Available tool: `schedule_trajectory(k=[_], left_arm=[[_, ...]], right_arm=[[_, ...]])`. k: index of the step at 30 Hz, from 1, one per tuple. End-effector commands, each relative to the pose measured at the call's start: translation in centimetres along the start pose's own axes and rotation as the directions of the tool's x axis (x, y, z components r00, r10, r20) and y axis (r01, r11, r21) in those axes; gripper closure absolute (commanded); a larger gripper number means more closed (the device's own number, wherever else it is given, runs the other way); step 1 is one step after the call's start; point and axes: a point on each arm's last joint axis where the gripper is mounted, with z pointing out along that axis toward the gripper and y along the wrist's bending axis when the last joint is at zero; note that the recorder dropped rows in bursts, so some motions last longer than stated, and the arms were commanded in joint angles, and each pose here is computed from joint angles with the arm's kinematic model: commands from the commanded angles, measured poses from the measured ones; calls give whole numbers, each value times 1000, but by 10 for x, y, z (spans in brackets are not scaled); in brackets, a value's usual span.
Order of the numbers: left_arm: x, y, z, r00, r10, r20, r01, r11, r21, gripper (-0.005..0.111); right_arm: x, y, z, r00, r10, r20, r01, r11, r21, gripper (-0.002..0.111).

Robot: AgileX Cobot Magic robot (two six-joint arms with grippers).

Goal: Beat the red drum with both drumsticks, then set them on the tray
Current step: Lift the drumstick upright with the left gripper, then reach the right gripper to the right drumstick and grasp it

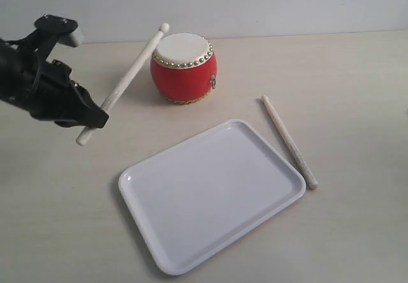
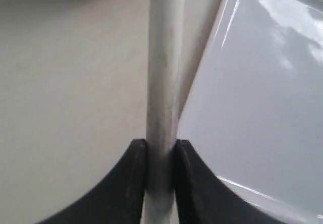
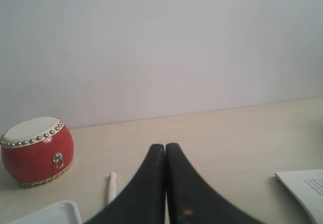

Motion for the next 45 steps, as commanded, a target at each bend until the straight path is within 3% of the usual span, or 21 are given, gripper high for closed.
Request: schedule_trajectory(k=[1,6,10,12,14,16,18,20,23,25,26,29,32,33,36,37,38,39,43,44,45], left_arm=[[21,-10,-16,976,-148,159,157,987,-42,107],[21,-19,-37,953,-135,270,156,986,-57,107],[21,-22,-43,952,-118,282,139,989,-56,107],[22,-23,-43,954,-116,278,136,989,-52,107],[23,-23,-42,955,-118,271,136,989,-49,107],[25,-23,-41,956,-122,266,140,989,-48,107],[27,-23,-40,957,-128,261,145,988,-46,107],[27,-23,-39,956,-138,259,154,987,-42,107],[27,-23,-39,953,-160,256,175,984,-37,107],[28,-23,-39,952,-174,250,189,981,-38,107],[28,-23,-38,954,-173,245,188,981,-39,107],[29,-23,-38,955,-181,234,195,980,-37,107],[29,-23,-38,954,-188,233,201,979,-36,107],[29,-23,-38,953,-193,235,206,978,-36,107],[29,-23,-38,953,-193,235,206,978,-36,107],[29,-23,-38,953,-192,236,207,978,-37,107],[29,-23,-38,953,-192,236,207,978,-37,107],[29,-23,-38,953,-190,237,205,978,-39,107],[29,-22,-38,951,-192,241,208,977,-45,107],[29,-22,-38,951,-192,241,208,977,-45,107],[29,-22,-38,951,-192,241,208,977,-45,107]], right_arm=[[1,-1,0,1000,-6,6,6,1000,6,108],[1,-1,0,1000,-6,6,6,1000,6,108],[-5,-1,-1,961,-268,65,266,963,34,108],[-8,-1,-1,977,-188,104,186,982,31,108],[-15,-1,-2,978,114,177,-114,993,-5,108],[-22,-4,-3,863,439,250,-434,898,-76,108],[-28,-8,-6,615,736,283,-719,671,-179,108],[-33,-13,-8,443,840,312,-814,523,-252,108],[-38,-17,-11,360,861,360,-824,474,-309,108],[-42,-19,-13,240,904,353,-846,374,-381,108],[-42,-19,-14,216,912,348,-849,352,-394,108],[-49,-18,-13,260,898,355,-841,391,-373,108],[-61,-13,0,376,870,318,-858,457,-236,108],[-67,-11,8,443,849,289,-848,501,-171,108],[-89,2,46,730,678,91,-681,732,13,108],[-98,7,62,831,557,-14,-555,830,46,108],[-105,11,76,884,457,-100,-453,890,58,108],[-124,16,108,930,266,-253,-263,964,46,108],[-128,21,176,873,131,-469,-147,989,2,108],[-117,28,202,751,-4,-661,-88,991,-105,108],[-105,38,217,612,-59,-788,-120,979,-166,108]])
